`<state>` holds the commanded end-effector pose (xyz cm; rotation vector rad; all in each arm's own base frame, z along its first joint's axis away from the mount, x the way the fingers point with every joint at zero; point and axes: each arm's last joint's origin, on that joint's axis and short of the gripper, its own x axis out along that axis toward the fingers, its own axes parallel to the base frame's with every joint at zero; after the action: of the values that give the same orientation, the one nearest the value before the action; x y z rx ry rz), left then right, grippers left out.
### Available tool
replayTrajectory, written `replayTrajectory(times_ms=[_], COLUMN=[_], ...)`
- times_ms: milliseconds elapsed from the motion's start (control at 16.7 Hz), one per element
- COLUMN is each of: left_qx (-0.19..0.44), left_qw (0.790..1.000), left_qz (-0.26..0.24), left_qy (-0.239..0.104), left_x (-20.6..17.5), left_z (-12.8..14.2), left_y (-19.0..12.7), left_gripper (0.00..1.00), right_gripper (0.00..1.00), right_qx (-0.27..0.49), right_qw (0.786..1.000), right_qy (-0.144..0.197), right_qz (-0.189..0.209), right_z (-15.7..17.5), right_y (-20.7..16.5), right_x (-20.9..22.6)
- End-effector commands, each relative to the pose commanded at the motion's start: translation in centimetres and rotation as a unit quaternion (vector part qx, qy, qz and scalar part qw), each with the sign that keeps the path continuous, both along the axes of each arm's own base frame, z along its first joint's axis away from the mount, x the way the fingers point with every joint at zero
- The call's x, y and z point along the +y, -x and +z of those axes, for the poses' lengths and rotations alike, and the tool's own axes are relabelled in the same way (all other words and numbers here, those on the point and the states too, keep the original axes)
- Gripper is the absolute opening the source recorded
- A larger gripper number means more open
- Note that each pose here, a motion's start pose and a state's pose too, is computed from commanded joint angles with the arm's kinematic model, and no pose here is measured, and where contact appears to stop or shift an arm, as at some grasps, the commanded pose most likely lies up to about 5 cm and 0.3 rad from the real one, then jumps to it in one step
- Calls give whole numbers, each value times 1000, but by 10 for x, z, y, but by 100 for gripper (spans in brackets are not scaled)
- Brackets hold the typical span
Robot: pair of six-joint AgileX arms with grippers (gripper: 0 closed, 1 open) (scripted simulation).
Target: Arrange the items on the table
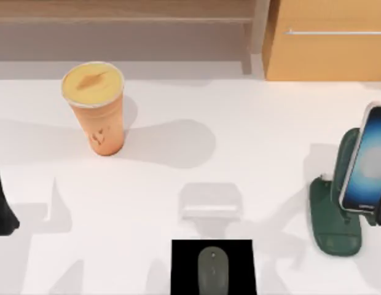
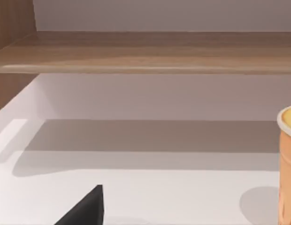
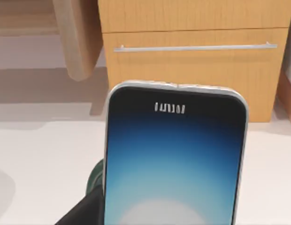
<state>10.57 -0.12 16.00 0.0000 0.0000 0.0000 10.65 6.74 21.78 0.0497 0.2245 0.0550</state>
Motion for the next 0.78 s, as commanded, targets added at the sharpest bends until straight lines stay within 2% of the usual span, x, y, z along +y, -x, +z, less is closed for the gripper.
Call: replayTrajectory(times_ms=[480, 780], left_qx=[0, 0], left_qw=[1000, 1000], left_qz=[0, 0], left_qy=[0, 0], left_x=[0, 0], left_z=[0, 0], left_y=[0, 0], left_gripper=[100, 100], right_gripper=[100, 100], right_qx=[-74, -99], right_qw=[997, 995], right_qy=[-2, 15], right_qz=[-23, -27], right_z=[-15, -47], right_y=[1, 1], right_x=[-38, -62])
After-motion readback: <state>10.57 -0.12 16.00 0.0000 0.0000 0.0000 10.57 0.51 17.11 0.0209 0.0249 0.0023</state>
